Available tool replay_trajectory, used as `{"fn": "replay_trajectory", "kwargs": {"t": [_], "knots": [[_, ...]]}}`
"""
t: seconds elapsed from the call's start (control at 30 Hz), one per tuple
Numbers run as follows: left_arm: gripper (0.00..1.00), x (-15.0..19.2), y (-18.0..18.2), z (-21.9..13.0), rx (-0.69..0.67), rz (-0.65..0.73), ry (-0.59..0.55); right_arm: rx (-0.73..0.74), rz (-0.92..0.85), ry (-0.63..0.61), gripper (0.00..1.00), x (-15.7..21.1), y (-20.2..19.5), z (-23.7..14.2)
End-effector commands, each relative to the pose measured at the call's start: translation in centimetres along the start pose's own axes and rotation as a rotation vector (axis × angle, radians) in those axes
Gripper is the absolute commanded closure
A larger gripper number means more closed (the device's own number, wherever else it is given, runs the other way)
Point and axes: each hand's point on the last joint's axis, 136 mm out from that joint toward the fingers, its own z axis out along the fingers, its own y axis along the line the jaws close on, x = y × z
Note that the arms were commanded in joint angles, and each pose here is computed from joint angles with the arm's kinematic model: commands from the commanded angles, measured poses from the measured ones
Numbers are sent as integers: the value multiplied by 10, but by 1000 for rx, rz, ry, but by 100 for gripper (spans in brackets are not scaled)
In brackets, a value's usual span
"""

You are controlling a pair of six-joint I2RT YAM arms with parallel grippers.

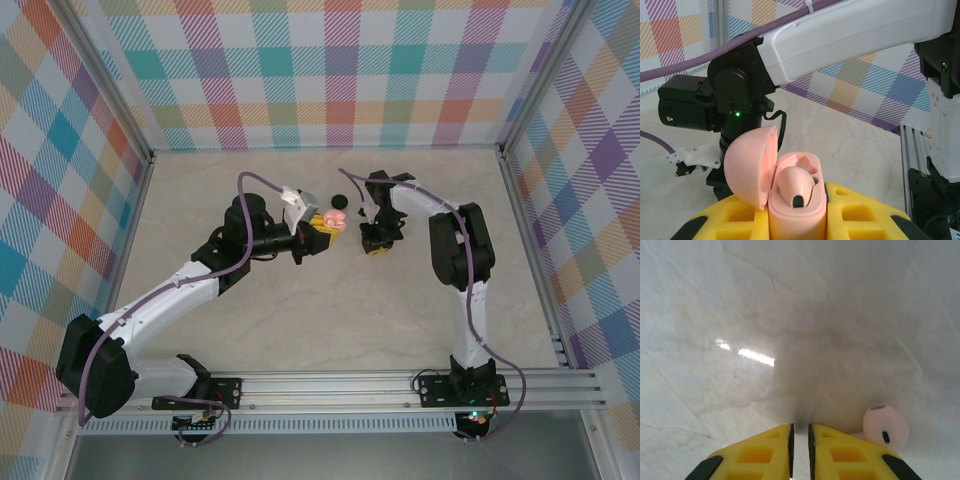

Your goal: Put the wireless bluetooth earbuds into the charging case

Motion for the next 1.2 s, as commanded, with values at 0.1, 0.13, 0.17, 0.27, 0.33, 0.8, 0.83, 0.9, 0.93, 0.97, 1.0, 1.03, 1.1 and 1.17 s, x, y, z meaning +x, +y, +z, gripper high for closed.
{"fn": "replay_trajectory", "kwargs": {"t": [0.1, 0.13, 0.17, 0.27, 0.33, 0.8, 0.83, 0.9, 0.93, 0.97, 1.0, 1.03, 1.1, 1.17], "knots": [[93, -5, -7, 1, 19, -10, -4, 28, -2, -53, 80, 7, 3, -31], [93, -5, -7, 1, 19, -8, -4, 35, 13, -73, 80, 5, 3, -36], [93, -5, -7, 1, 17, -9, -4, 39, 27, -89, 78, 4, 2, -39], [93, -5, -7, 1, 15, -9, -2, 35, 104, -144, 72, 0, 2, -50], [93, -5, -7, 1, 15, -9, -2, 52, 176, -164, 61, -1, -4, -53], [93, -5, -7, 1, 20, -7, -3, 83, 443, -123, 56, -7, -26, -21], [93, -4, -7, 1, 21, -7, -2, 82, 443, -121, 56, -8, -26, -19], [93, -4, -7, 1, 20, -8, -2, 90, 446, -115, 57, -11, -28, -15], [93, -4, -7, 2, 21, -9, -1, 91, 442, -114, 58, -13, -28, -14], [93, -5, -7, 2, 21, -7, -2, 94, 443, -113, 59, -14, -29, -12], [93, -4, -7, 2, 21, -8, -1, 94, 442, -114, 59, -16, -29, -11], [93, -4, -7, 2, 20, -10, -1, 93, 438, -116, 59, -18, -29, -10], [93, -4, -7, 1, 17, -10, 0, 94, 435, -115, 60, -20, -29, -9], [93, -4, -7, 1, 17, -10, 1, 102, 429, -109, 63, -22, -31, -7]]}}
